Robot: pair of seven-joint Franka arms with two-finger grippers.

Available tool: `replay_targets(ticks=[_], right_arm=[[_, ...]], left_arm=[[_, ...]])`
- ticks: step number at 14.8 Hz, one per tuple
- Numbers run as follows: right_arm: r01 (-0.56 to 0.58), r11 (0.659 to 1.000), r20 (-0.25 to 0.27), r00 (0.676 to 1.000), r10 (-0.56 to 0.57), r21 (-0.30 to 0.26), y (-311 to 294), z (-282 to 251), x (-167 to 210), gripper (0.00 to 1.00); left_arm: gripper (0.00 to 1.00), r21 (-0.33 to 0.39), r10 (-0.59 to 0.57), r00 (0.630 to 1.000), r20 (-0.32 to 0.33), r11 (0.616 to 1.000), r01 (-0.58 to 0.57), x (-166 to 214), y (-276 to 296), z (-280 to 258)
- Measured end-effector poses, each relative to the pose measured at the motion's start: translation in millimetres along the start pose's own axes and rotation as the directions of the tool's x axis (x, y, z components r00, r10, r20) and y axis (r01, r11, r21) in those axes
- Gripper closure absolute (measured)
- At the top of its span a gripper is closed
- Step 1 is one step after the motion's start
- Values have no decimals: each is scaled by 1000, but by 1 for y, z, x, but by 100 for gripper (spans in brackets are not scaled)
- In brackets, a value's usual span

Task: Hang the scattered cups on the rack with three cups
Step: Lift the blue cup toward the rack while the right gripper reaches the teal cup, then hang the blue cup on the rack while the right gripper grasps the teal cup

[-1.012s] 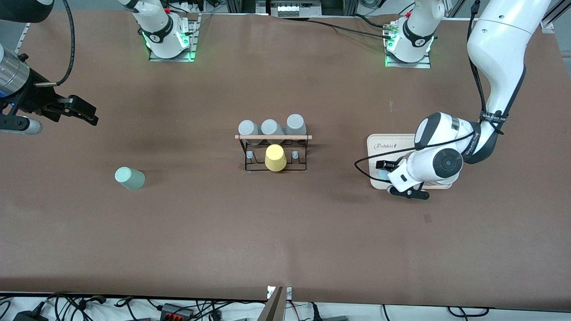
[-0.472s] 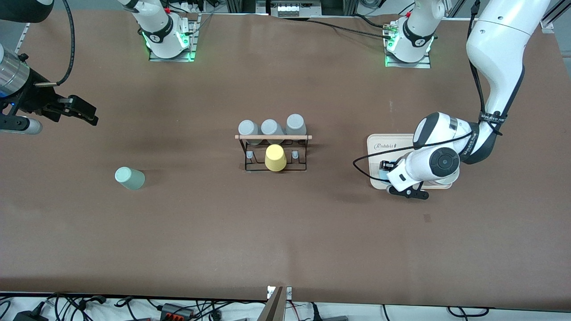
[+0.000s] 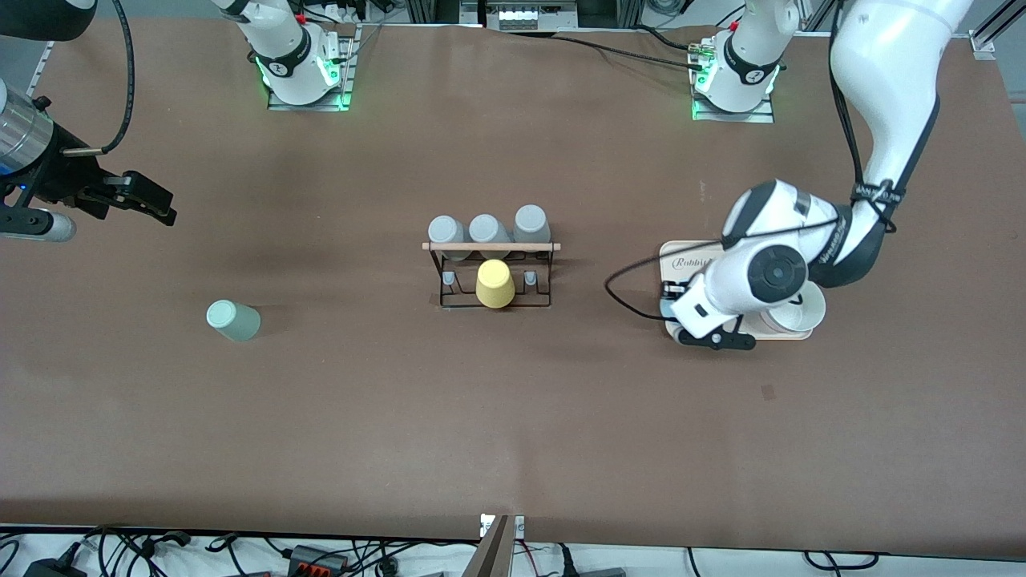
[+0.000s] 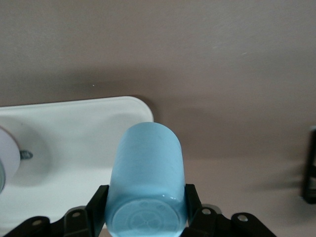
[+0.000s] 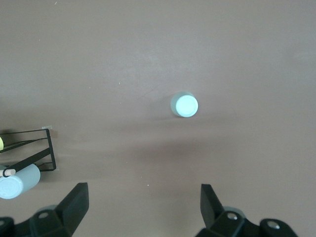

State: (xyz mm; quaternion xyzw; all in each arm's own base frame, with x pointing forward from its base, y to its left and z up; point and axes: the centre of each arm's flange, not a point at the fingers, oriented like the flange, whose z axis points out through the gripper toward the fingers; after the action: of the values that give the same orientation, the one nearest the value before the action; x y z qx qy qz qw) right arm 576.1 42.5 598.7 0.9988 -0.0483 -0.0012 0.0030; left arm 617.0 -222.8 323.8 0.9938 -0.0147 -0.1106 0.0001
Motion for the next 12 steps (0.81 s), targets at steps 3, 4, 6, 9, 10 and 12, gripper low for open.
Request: replay_targets(ticks=[3,4,6,9,10,12], right_arm=[[-5,1000,10,1000,5,-2,2,5,2,0],[-6,1000,18,1000,6,-6,3,10,3,0],[-2,999,40,999,4,-40,6,27,10,0],[-8,998,89,996,14,-64,15,75,27,0],[-20,998,96,995,26,-62,24,93,34,0],[-23,998,99,995,28,-55,38,134,45,0]], left_arm=[[34,-17,-72,997,-28,997,72,-10,50,-41],[34,-40,-111,993,-34,993,109,-16,72,-50],[34,-79,-175,983,-52,982,171,-26,109,-67],[34,-172,-223,974,-37,962,213,-32,145,-92],[34,-197,-241,970,-27,953,231,-33,154,-97],[34,-213,-248,969,-16,947,239,-38,173,-97]])
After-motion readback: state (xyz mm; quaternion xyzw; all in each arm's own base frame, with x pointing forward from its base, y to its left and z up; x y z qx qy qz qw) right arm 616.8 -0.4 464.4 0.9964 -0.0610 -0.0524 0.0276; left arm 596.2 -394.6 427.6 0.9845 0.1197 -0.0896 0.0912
